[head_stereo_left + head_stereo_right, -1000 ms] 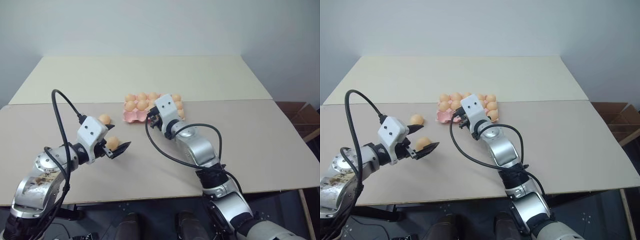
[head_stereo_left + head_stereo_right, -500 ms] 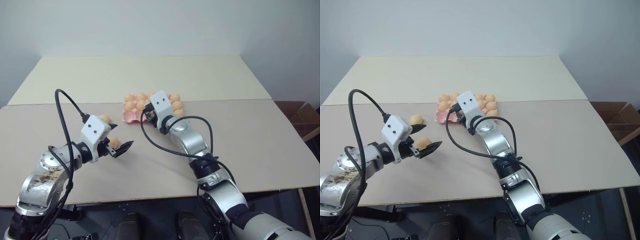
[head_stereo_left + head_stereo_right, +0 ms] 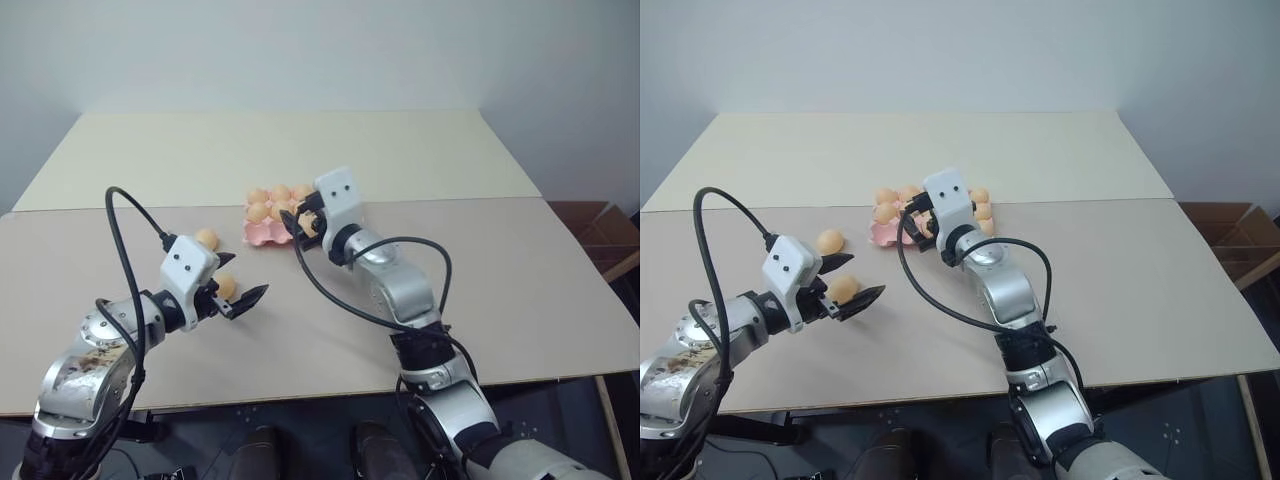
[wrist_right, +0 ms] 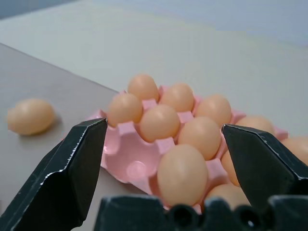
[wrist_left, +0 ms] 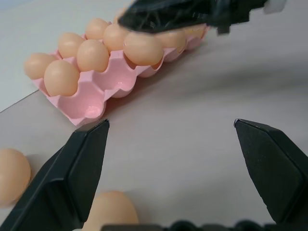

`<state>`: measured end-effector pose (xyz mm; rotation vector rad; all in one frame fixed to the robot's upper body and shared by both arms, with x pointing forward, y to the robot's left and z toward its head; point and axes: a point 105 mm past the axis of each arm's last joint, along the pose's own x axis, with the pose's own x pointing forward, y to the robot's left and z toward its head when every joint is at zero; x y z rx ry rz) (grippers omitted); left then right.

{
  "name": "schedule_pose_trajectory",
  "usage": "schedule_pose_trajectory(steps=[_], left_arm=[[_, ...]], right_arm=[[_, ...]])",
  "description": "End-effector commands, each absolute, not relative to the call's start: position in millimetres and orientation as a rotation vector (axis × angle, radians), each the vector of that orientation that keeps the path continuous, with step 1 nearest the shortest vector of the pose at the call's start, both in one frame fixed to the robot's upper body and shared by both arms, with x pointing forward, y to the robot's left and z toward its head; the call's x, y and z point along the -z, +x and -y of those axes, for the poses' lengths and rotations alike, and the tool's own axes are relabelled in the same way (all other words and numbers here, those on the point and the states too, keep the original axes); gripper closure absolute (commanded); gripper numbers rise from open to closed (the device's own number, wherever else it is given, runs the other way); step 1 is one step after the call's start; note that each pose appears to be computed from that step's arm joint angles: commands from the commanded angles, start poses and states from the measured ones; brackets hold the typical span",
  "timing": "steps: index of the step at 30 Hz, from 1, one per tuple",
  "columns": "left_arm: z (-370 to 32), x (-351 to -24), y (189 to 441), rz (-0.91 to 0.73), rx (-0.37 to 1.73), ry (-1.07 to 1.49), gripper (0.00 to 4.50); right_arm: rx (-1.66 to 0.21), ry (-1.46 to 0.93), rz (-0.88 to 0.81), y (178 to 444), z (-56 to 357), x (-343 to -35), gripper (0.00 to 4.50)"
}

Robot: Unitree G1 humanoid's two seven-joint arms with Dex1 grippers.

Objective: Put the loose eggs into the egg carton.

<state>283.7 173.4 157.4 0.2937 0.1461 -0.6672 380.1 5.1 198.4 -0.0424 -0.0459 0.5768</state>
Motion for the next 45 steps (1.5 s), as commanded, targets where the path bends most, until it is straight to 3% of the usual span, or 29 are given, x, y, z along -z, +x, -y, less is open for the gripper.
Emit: schedule_pose_trajectory(steps=[1, 6, 11, 15, 20, 29, 38, 45], left_arm=[[-176, -174, 278, -0.067, 0.629, 0.292, 0.0], [-184, -175, 270, -0.027, 0.532, 0.228, 0.0], [-176, -170, 249, 0.04, 0.405, 0.102, 0.0], [-171, -156, 237, 0.027, 0.328, 0.051, 0.0], [-174, -151, 235, 0.02, 0.253, 0.05, 0.0], [-180, -138, 229, -0.102, 0.225, 0.092, 0.0], [-186, -136, 231, -0.175, 0.143, 0.156, 0.0], [-181, -137, 252, -0.185, 0.082, 0.151, 0.0]], right_arm=[[-0.554, -0.032, 0.196, 362, 16, -222, 0.05], [-0.585, -0.113, 0.357, 326, 46, -216, 0.05], [-0.856, -0.024, 0.316, 274, 70, -202, 0.05], [-0.961, -0.004, 0.3, 253, 76, -198, 0.05], [-1.034, -0.033, 0.267, 242, 83, -192, 0.05], [-1.273, -0.285, 0.072, 210, 97, -169, 0.05], [-1.286, -0.324, 0.09, 202, 99, -171, 0.05], [-1.252, -0.316, 0.138, 206, 94, -174, 0.05]])
